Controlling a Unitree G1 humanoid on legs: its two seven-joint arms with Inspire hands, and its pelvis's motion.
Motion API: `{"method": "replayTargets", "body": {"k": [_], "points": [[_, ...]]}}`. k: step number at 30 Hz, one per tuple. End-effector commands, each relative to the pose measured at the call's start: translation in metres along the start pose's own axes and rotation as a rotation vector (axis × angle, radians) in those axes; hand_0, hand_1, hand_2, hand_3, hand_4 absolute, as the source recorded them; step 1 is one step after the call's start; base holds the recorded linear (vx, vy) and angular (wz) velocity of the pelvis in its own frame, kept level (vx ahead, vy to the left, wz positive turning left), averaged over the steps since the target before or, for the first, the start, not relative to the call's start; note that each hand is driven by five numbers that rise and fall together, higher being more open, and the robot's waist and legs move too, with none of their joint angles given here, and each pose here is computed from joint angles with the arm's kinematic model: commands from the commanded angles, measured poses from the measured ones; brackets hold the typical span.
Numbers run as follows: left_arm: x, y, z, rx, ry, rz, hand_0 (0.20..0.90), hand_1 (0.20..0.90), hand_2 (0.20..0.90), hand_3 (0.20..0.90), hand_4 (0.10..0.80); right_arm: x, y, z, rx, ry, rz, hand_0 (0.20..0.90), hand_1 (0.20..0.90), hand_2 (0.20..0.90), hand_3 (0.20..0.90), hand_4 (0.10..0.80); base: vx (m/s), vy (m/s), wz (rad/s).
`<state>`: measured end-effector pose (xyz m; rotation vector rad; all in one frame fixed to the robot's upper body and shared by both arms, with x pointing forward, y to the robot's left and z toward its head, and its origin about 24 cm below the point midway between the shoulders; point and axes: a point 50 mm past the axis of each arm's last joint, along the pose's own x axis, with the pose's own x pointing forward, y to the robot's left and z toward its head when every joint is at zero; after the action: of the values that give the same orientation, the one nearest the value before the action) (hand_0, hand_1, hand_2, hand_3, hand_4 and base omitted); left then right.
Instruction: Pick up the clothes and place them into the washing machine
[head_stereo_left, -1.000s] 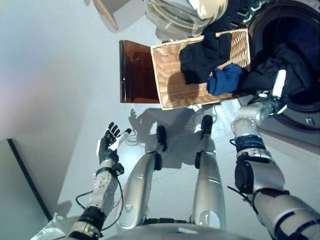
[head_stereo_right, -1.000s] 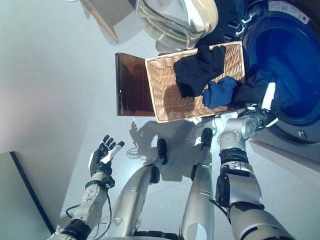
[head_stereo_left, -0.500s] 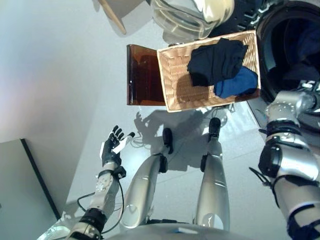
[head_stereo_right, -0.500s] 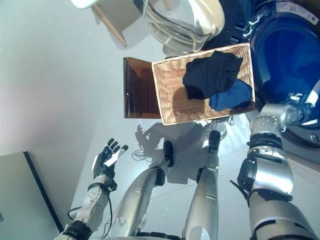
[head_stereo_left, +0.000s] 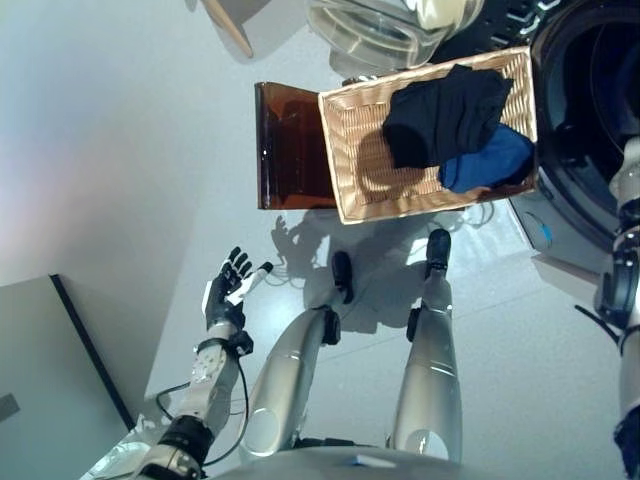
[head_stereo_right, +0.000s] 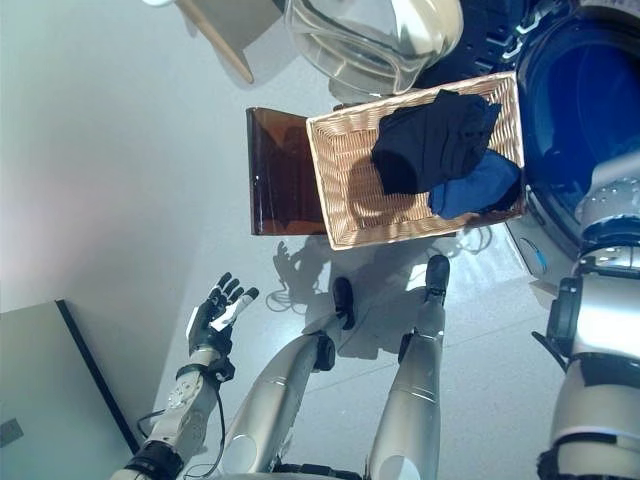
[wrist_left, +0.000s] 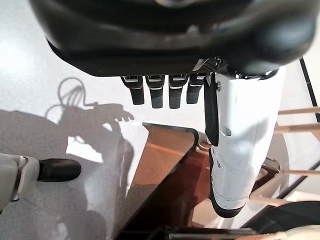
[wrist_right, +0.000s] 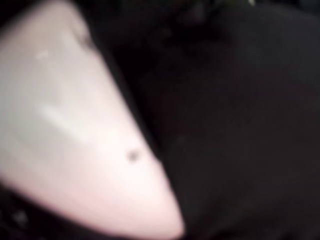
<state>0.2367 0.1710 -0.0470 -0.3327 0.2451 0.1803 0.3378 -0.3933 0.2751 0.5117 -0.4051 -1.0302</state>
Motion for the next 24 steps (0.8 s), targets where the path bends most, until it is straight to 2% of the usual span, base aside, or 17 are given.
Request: {"method": "replayTargets", "body": {"k": [1, 10, 17, 23, 24], "points": [[-0.011, 0.018, 0.013, 0.005, -0.088, 0.018, 0.9, 0.9, 0.9, 0.9, 0.8, -0.005, 0.032, 0.099, 0.021, -0.364, 0.135, 0.2, 0.2, 0.2, 0.2, 0.3, -0.017, -0.018, 0.05], [-0.01, 0.015, 0.023, -0.004, -0.129, 0.005, 0.9, 0.9, 0.9, 0.9, 0.8, -0.016, 0.055, 0.129, 0.047, -0.412, 0.164, 0.2, 0.2, 0.2, 0.2, 0.3, -0.016, -0.009, 0.03], [-0.011, 0.015, 0.026, -0.004, -0.14, -0.009, 0.9, 0.9, 0.9, 0.9, 0.8, -0.016, 0.057, 0.15, 0.013, -0.438, 0.147, 0.2, 0.2, 0.2, 0.2, 0.3, -0.009, -0.011, 0.03], [-0.009, 0.016, 0.028, -0.003, -0.145, 0.004, 0.9, 0.9, 0.9, 0.9, 0.8, -0.018, 0.056, 0.16, 0.091, -0.435, 0.127, 0.211, 0.211, 0.211, 0.211, 0.308, 0.0, 0.0, 0.0], [-0.009, 0.016, 0.028, -0.002, -0.143, 0.007, 0.9, 0.9, 0.9, 0.9, 0.8, -0.018, 0.056, 0.161, 0.102, -0.433, 0.122, 0.543, 0.543, 0.543, 0.543, 0.545, 0.0, 0.0, 0.0]]}}
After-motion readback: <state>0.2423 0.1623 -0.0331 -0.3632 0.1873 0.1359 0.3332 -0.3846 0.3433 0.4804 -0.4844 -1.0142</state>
